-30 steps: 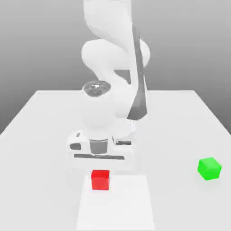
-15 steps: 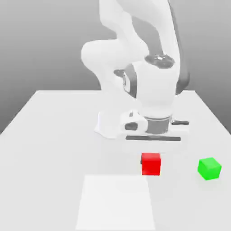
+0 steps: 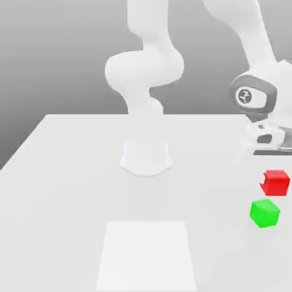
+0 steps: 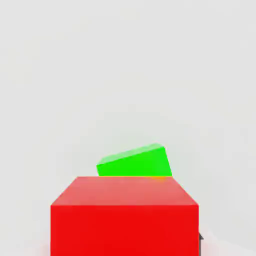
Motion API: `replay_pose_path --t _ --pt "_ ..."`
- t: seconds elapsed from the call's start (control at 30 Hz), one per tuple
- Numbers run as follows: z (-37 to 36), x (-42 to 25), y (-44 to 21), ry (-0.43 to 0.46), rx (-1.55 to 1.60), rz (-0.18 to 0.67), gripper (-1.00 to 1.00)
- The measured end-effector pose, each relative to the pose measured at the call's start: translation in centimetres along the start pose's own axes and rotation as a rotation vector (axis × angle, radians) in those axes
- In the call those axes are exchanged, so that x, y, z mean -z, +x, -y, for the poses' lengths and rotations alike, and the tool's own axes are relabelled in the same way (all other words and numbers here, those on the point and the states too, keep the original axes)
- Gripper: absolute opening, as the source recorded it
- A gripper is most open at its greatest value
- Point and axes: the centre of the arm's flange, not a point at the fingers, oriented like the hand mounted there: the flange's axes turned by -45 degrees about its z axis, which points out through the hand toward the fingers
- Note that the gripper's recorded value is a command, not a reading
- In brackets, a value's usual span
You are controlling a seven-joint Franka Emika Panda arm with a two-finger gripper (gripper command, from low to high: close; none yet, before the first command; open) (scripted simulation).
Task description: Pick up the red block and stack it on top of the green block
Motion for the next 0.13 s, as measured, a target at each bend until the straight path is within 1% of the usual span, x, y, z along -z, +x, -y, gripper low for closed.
replay_pose_path --t 0.03,0.13 --pt "-0.06 -0.79 -0.03 0.0 -0.001 0.001 1.0" --pt "-0.06 -0.79 -0.03 0.0 -0.001 0.001 1.0"
